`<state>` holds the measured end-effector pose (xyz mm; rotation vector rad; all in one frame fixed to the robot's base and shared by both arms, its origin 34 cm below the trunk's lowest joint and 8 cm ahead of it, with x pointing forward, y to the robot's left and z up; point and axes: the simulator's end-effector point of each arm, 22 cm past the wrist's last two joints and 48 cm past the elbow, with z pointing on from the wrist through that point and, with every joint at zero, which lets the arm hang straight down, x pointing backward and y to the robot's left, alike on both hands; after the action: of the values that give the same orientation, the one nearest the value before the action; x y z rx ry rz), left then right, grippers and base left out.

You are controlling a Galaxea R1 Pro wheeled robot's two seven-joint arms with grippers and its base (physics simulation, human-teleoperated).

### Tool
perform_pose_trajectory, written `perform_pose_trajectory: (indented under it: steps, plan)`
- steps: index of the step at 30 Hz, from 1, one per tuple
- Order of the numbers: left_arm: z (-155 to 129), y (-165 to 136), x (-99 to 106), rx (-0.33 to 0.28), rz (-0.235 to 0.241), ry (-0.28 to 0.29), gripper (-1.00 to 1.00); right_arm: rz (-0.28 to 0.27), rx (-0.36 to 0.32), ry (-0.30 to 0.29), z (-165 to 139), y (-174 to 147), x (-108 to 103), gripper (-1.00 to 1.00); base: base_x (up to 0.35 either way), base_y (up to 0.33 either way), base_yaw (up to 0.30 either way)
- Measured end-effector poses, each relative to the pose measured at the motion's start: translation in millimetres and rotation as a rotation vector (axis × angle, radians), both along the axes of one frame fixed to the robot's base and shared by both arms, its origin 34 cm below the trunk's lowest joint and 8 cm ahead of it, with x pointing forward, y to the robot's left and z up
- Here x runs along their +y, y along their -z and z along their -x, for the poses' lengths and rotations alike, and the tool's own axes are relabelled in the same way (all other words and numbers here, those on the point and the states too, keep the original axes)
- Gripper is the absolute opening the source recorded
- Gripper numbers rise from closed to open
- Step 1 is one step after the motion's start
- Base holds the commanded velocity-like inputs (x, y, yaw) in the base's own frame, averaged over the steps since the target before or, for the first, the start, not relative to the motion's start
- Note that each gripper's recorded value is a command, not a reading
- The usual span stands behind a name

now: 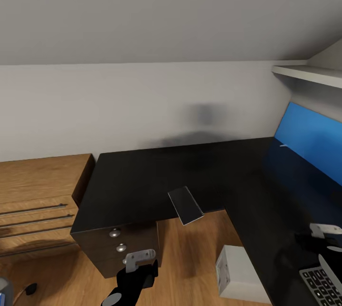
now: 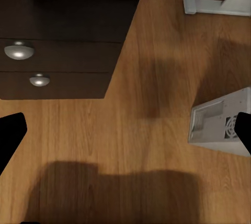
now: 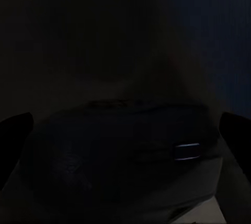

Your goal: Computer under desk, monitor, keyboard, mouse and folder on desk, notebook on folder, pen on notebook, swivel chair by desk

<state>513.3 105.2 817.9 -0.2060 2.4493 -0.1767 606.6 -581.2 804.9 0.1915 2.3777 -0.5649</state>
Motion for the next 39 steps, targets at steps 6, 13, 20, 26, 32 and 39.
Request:
perform_pose_trajectory:
  steps: [6,13,20,26,32,39]
  plan:
    - [0,0,0,0.001,0.001,0.001,1.00,-0.001,0.016,0.006,5,6,-2,-1.00,0.005,0.000,0.000]
    - [0,0,-1,0.000,0.001,0.002,1.00,-0.009,0.024,0.007,7,11,2,-1.00,0.107,0.000,0.000]
    - [0,0,-1,0.000,0.001,0.002,1.00,-0.017,0.040,0.010,9,15,3,-1.00,0.012,0.000,0.000]
    - [0,0,-1,0.000,0.002,0.003,1.00,-0.006,0.092,-0.008,10,24,14,-1.00,0.000,0.000,0.000]
    - [8,2,-9,0.006,-0.002,0.030,1.00,-0.007,0.134,-0.008,16,30,18,-1.00,0.000,0.000,0.000]
    - [8,2,-9,0.006,-0.003,0.030,1.00,-0.013,0.156,-0.002,20,33,19,-1.00,0.000,0.000,0.000]
